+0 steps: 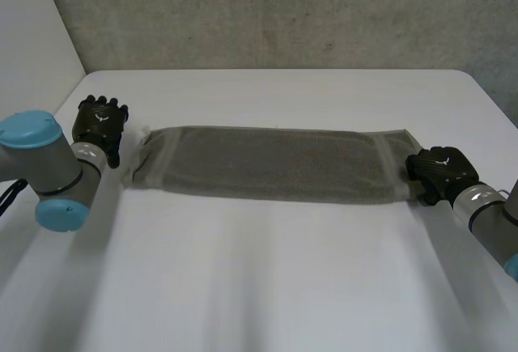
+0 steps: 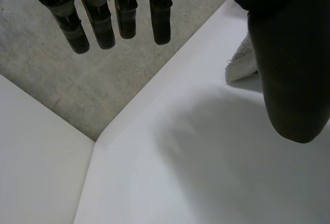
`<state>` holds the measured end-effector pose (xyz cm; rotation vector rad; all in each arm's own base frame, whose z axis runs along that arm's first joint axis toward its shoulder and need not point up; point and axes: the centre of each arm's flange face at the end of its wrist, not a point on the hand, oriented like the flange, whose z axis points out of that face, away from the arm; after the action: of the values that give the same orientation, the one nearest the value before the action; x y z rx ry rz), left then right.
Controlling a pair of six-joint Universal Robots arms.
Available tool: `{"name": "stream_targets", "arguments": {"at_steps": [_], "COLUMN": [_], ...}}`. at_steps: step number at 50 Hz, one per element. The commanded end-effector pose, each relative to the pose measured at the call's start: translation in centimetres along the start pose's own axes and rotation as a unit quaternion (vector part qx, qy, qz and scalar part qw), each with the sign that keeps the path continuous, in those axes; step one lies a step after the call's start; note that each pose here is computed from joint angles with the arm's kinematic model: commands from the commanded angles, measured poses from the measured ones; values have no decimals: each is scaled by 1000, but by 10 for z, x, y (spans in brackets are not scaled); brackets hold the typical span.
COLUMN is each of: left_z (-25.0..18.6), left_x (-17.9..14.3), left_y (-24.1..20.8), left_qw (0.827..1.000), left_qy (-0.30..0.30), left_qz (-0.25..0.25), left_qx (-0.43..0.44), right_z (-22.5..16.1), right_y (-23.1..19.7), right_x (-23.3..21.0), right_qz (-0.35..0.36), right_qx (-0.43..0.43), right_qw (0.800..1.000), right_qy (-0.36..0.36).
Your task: Fold the towel.
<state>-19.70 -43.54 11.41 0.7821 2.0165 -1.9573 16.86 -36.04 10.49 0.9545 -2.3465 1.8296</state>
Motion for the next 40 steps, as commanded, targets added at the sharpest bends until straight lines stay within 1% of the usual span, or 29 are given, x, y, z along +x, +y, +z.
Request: {"name": "stream_targets", "arguments": {"at_steps": [1,9,14,16,19,21,22,24,25,26,27,31,32,33,34,35,36,37,38,39,40], "left_z": [-7,-16,-27,-31,-41,-46,-52,-58,-64,-64,-69,-78,-82,-87,-87,-90,-90,-93,-95,-98,-98], "left_x": [2,-9,-16,-20,-27,-30,-33,-36,-37,-37,-37,-39,-40,-41,-41,-42,-43,-43,-46,-47,-47], "left_y": [-1,-20,-33,-39,-47,-50,-55,-60,-65,-65,-67,-74,-80,-85,-85,-89,-89,-94,-99,-104,-104], "left_qw": [1000,1000,1000,999,999,999,998,998,998,997,997,995,994,992,992,990,990,987,984,981,981], "left_qy": [6,-2,-5,-7,-11,-12,-14,-15,-14,-14,-13,-13,-13,-13,-13,-13,-13,-12,-13,-12,-12], "left_qz": [-4,-7,-21,-27,-40,-45,-50,-56,-62,-62,-68,-86,-99,-113,-113,-129,-129,-146,-164,-175,-176], "left_qx": [-6,7,13,17,19,21,25,28,31,32,32,38,45,51,51,56,56,62,69,76,76], "right_z": [3,1,-5,-11,-13,-18,-18,-20,-20,-20,-20,-15,-15,-15,-14,-13,-13,-12,-12,-12,-13], "right_y": [1,-5,-9,-7,-6,-3,-3,-8,-8,-14,-14,-43,-55,-55,-74,-96,-96,-118,-118,-138,-155], "right_x": [1,11,24,44,54,78,79,107,107,116,116,132,132,132,123,104,104,80,80,55,29], "right_qz": [0,-8,-33,-52,-67,-90,-90,-114,-114,-122,-122,-137,-142,-142,-149,-158,-158,-164,-164,-168,-171], "right_qx": [0,-3,-3,-14,-21,-39,-39,-43,-43,-36,-35,-3,10,10,31,61,62,93,93,125,151], "right_qw": [1000,1000,999,997,995,991,991,986,986,985,985,983,982,982,981,980,980,979,979,976,973], "right_qy": [5,26,42,59,69,87,87,112,112,116,116,124,124,124,116,100,99,80,79,57,33]}}
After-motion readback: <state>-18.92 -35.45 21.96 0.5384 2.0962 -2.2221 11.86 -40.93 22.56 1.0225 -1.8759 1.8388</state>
